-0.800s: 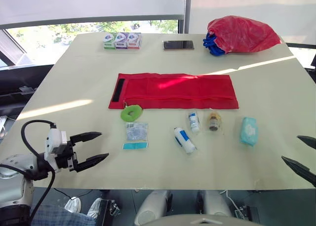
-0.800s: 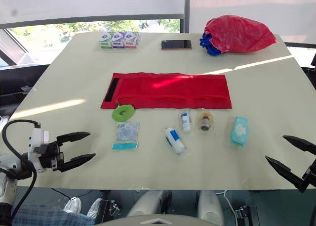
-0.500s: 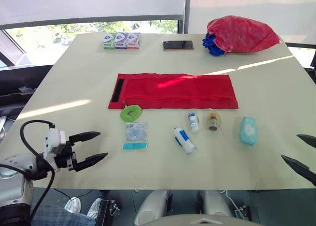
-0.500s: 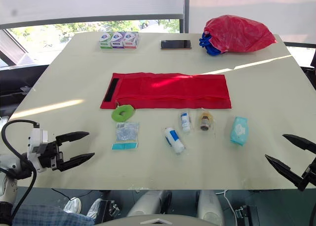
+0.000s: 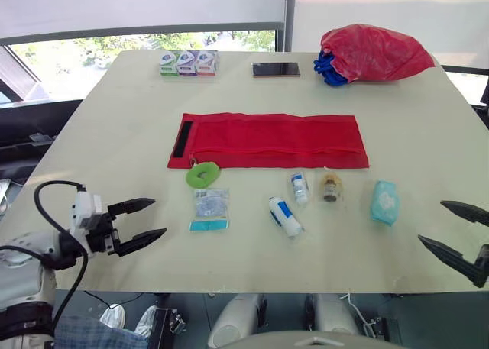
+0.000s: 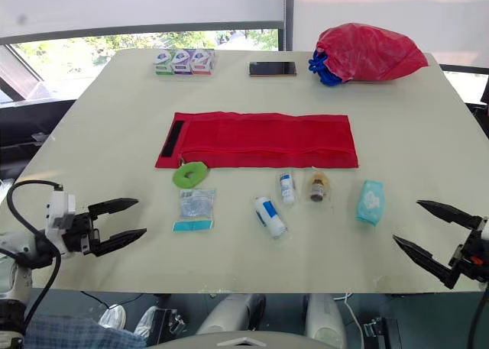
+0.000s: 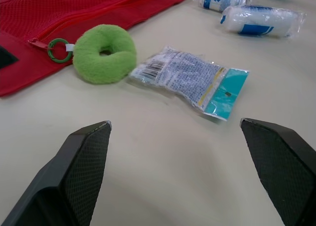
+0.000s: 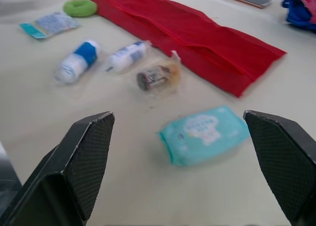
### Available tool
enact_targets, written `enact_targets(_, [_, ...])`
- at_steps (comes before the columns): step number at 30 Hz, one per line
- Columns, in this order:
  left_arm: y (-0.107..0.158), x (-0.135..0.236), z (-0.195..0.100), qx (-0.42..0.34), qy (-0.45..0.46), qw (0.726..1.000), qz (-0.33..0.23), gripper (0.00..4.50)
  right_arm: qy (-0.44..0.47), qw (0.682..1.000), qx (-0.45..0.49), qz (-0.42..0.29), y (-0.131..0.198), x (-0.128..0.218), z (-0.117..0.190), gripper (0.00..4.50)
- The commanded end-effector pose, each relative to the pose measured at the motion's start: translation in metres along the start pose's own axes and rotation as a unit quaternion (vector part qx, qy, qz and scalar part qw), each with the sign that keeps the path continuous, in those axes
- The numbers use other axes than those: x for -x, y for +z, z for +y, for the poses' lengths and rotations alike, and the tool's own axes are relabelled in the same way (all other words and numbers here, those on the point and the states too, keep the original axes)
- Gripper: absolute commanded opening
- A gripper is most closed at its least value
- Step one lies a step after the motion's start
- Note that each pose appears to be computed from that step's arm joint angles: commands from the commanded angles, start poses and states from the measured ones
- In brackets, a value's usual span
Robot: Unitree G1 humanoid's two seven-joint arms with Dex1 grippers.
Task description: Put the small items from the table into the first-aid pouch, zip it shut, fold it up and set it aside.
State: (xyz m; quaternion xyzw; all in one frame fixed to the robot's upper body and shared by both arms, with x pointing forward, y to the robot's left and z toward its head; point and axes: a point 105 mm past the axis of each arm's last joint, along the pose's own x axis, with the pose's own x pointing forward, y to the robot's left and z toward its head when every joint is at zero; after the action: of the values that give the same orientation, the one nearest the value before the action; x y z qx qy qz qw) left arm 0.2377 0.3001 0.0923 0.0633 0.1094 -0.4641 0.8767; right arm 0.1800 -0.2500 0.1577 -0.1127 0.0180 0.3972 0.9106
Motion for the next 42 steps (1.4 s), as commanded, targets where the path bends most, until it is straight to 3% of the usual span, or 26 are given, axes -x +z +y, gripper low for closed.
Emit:
enact_targets(1, [0.013,-0.013,0.005,-0.003,0.002,1.000,0.014,4.50,0.044,0.998,0.017,-0.042,0.026,-0.023,0.017,4.46])
enact_targets(8, [0.019,-0.046,0.001,0.051,-0.016,0.997,0.054,4.50,0.081,0.993,0.030,-0.079,0.048,-0.050,0.033,4.46])
enact_targets(12, [0.018,-0.075,-0.018,0.089,-0.059,0.990,0.095,4.50,0.106,0.988,0.047,-0.101,0.063,-0.068,0.046,4.46])
enact_targets(23, [0.029,-0.084,-0.021,0.155,-0.066,0.982,0.091,4.50,0.103,0.987,0.066,-0.103,0.073,-0.079,0.051,4.46])
enact_targets(26, [0.033,-0.085,-0.019,0.164,-0.060,0.982,0.078,3.62,0.101,0.987,0.068,-0.101,0.072,-0.079,0.050,4.50])
enact_targets(34, [0.040,-0.086,-0.023,0.171,-0.062,0.981,0.065,0.14,0.098,0.988,0.069,-0.100,0.073,-0.081,0.047,4.50])
enact_targets(42, [0.073,-0.087,-0.023,0.183,-0.062,0.981,-0.010,0.06,0.092,0.987,0.045,-0.121,0.078,-0.088,0.047,4.50])
